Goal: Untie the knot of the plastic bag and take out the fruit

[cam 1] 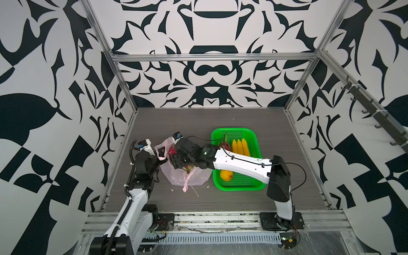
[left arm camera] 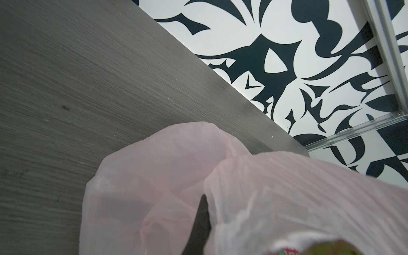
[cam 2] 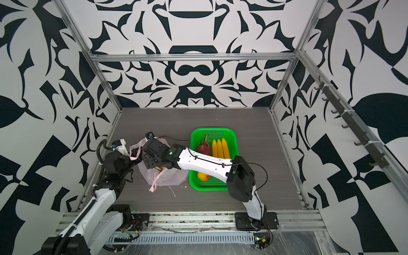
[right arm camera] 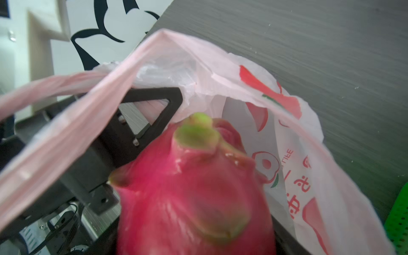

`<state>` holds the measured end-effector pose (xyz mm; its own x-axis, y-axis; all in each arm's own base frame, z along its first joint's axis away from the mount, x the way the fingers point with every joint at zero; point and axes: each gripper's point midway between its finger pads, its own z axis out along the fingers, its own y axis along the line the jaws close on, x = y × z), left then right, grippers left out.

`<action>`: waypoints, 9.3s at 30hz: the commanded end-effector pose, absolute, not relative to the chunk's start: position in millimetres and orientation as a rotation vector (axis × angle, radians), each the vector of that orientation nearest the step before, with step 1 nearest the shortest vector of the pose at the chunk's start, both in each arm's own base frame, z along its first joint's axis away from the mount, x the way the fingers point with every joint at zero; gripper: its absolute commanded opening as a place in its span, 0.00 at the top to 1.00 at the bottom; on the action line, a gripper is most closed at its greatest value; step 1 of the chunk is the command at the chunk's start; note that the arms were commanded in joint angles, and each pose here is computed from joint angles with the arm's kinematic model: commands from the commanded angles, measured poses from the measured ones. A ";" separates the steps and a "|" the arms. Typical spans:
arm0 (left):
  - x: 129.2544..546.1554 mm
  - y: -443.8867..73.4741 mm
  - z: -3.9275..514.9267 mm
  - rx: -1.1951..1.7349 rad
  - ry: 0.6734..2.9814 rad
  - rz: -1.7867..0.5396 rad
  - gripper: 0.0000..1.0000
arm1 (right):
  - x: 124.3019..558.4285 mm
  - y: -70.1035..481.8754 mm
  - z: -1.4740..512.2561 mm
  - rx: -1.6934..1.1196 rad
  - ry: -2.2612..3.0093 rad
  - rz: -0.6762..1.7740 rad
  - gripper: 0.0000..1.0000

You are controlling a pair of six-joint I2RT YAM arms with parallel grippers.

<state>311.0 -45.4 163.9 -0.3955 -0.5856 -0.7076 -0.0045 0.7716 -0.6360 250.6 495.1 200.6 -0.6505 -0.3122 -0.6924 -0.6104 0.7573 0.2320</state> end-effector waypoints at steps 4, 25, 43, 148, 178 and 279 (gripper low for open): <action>303.6 -43.9 165.8 -0.457 1.869 -0.678 1.00 | 261.1 508.1 270.2 -0.616 2.120 0.708 0.89; 303.3 -36.1 164.1 -0.468 1.858 -0.622 1.00 | 280.2 510.6 342.8 -0.562 1.939 0.741 0.90; 309.5 -34.3 156.5 -0.460 1.875 -0.594 1.00 | 320.6 377.1 343.9 -0.280 1.971 0.521 0.90; 302.0 -37.7 155.9 -0.426 1.907 -0.590 1.00 | 382.5 171.9 118.1 0.218 2.406 -0.041 0.52; 301.5 -36.1 151.9 -0.437 1.905 -0.584 1.00 | 382.7 170.8 122.7 0.229 2.410 -0.052 0.16; 345.0 -99.5 189.4 -0.258 2.144 -0.750 0.09 | 366.8 147.1 211.7 0.189 2.205 0.106 0.01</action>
<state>363.1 -103.6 202.6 -0.5873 -0.4523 -0.6712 0.1130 0.7753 -0.6214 361.1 143.0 205.1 -0.6115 0.1696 -0.7728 0.1169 0.9854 0.1237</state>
